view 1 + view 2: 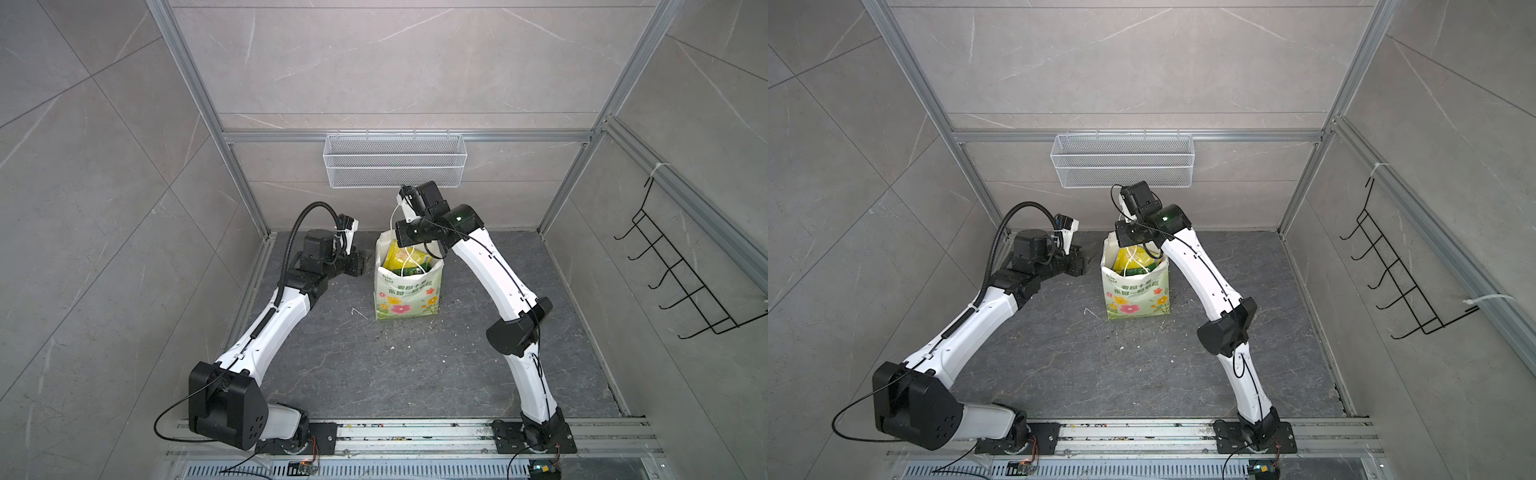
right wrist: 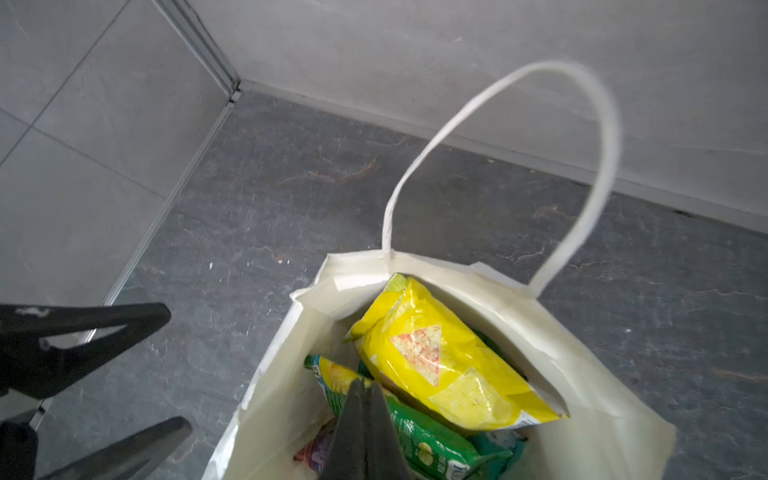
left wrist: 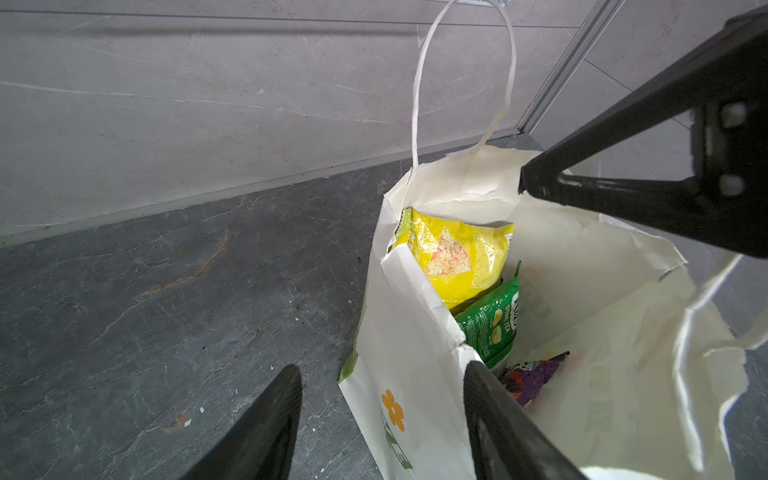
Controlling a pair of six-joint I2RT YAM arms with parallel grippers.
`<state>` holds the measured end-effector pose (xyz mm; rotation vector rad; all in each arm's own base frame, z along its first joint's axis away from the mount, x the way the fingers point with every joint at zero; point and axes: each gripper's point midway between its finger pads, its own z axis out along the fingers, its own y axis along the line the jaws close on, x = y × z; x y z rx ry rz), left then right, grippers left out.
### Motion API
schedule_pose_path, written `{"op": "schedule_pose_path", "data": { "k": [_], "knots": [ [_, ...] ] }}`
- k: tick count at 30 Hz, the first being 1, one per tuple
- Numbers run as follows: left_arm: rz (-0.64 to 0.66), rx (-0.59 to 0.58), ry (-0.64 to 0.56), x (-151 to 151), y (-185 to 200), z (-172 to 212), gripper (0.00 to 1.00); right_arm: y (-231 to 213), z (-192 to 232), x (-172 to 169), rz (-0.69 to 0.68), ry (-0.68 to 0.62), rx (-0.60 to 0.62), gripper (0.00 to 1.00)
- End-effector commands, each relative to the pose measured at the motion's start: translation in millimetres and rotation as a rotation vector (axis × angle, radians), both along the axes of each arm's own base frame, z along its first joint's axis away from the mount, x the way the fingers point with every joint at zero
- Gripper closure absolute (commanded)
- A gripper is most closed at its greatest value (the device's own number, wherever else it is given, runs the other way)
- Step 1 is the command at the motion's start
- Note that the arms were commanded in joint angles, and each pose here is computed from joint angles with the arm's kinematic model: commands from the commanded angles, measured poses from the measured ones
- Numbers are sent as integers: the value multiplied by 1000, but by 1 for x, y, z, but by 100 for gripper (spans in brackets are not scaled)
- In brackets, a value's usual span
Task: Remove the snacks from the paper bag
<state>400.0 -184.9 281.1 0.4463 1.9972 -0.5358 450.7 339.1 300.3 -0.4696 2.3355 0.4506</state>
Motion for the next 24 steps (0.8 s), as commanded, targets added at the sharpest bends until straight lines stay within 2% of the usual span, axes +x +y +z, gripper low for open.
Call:
{"op": "schedule_pose_path", "data": {
  "k": [1,7,16,22,24],
  "knots": [
    [-6,-5,-70,-1,0,18,36,14,15,-17,100,7,91,100],
    [-18,-9,-80,3,-4,23,35,31,42,-48,268,-45,253,98],
    [-38,-15,-116,5,-8,34,35,18,61,-85,406,-176,269,93],
    [-55,-8,-117,3,-11,30,34,21,74,-126,613,-247,322,75],
    [-65,2,-117,2,-13,27,33,16,74,-130,618,-272,307,66]
  ]
}}
